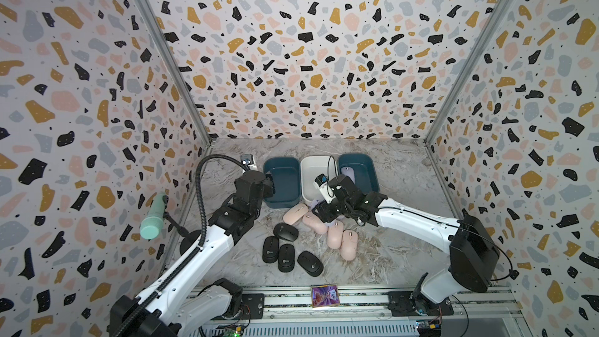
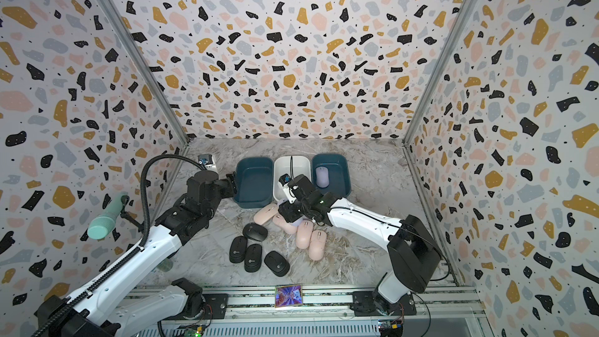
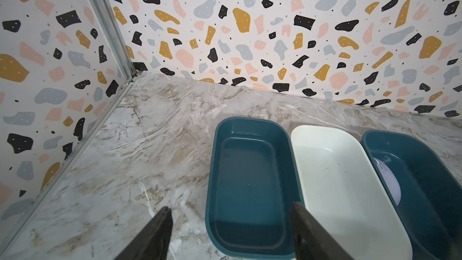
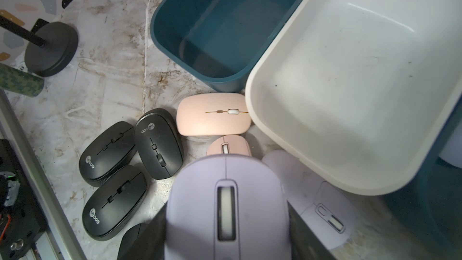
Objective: Place the mice by color into the storage box
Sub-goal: Place the mouse in the storage box, then pick up the mouse from the center of the board.
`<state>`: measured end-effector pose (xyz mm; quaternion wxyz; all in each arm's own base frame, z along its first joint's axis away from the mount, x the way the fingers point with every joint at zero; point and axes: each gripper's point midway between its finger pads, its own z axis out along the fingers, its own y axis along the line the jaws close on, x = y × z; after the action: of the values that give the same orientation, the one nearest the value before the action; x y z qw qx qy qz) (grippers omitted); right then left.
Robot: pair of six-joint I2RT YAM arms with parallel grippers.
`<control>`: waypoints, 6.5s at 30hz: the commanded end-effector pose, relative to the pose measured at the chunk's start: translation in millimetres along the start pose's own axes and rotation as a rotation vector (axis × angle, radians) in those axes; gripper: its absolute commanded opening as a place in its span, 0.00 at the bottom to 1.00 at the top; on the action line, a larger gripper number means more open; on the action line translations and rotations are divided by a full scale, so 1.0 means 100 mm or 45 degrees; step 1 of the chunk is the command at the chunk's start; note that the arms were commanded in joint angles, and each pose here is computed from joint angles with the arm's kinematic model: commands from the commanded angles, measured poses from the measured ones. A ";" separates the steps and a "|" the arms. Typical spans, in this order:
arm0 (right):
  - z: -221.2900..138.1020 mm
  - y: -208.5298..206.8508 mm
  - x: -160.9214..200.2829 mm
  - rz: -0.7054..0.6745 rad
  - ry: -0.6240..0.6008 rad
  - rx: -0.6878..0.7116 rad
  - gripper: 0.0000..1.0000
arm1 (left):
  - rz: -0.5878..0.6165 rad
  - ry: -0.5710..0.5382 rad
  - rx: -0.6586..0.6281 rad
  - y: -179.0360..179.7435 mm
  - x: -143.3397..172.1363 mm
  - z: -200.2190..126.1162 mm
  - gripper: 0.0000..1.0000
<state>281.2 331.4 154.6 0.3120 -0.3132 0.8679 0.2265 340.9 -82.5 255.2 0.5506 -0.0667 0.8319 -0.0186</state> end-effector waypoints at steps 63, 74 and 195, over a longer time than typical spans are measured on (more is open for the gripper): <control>0.56 -2.96 -0.22 0.495 -0.047 0.602 0.61 | 0.015 -0.039 -0.003 -0.12 -0.17 0.12 0.73; 0.44 -2.96 -0.28 0.467 -0.072 0.616 0.75 | 0.020 -0.025 0.007 -0.15 -0.16 0.16 0.73; 0.90 -0.52 0.72 -0.185 0.122 0.026 0.76 | -0.002 -0.036 0.005 -0.06 -0.09 0.05 0.73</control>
<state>310.4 313.9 28.2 0.2945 -0.3790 0.8613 0.1668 349.9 -87.5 262.0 0.5567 -0.0679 0.8276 -0.0240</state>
